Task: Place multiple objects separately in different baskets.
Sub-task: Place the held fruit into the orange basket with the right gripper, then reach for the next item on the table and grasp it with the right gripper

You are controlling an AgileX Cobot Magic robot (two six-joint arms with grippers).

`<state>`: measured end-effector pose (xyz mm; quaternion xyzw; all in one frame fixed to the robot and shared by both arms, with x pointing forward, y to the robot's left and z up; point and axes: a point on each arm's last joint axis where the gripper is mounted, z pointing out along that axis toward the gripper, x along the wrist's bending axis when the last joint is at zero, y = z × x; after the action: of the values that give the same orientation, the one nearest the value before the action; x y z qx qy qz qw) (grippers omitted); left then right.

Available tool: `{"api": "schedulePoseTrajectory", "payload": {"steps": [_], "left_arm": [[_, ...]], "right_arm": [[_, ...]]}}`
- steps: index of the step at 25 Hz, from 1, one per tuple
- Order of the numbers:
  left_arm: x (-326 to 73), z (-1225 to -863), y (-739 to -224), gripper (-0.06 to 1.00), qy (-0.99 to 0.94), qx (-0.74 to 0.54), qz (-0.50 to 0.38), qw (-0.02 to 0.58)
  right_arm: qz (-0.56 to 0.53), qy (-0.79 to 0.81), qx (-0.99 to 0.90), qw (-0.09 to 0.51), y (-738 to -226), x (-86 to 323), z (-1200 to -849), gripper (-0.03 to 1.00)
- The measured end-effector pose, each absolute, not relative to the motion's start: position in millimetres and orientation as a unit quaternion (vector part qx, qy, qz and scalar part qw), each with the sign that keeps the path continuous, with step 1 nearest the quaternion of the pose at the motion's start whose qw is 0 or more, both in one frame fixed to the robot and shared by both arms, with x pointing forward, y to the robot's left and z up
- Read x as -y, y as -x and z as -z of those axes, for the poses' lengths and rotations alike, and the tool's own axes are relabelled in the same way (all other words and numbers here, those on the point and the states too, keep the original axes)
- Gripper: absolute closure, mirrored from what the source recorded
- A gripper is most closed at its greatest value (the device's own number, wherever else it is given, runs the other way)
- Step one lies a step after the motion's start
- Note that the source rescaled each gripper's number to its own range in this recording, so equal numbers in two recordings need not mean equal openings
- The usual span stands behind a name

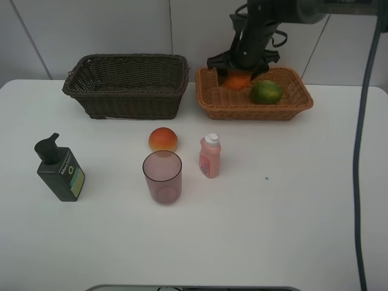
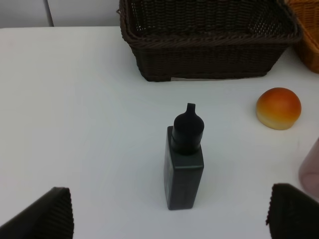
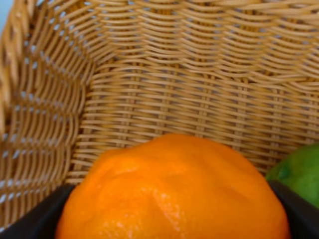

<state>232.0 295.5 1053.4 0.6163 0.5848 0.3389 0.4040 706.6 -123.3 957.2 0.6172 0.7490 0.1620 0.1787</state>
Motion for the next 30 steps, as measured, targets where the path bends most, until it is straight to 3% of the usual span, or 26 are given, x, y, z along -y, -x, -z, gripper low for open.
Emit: {"api": "schedulePoseTrajectory", "payload": {"steps": [12,18,26,30], "left_arm": [[-295,-1053,-232,-0.05,-0.616,-0.585,-0.339,0.404],[-295,-1053,-232,-0.05,-0.616,-0.585,-0.339,0.404],[-295,-1053,-232,-0.05,-0.616,-0.585,-0.339,0.404],[-295,-1053,-232,-0.05,-0.616,-0.585,-0.339,0.404]], "right_arm": [[-0.162,-0.615,-0.752,0.176,-711,121,-938,0.34],[-0.161,-0.613,-0.753,0.178,-711,121,-939,0.09],[-0.164,-0.613,-0.752,0.179,-711,121,-942,0.06],[-0.167,-0.602,-0.758,0.187,-706,122,-966,0.06]]}}
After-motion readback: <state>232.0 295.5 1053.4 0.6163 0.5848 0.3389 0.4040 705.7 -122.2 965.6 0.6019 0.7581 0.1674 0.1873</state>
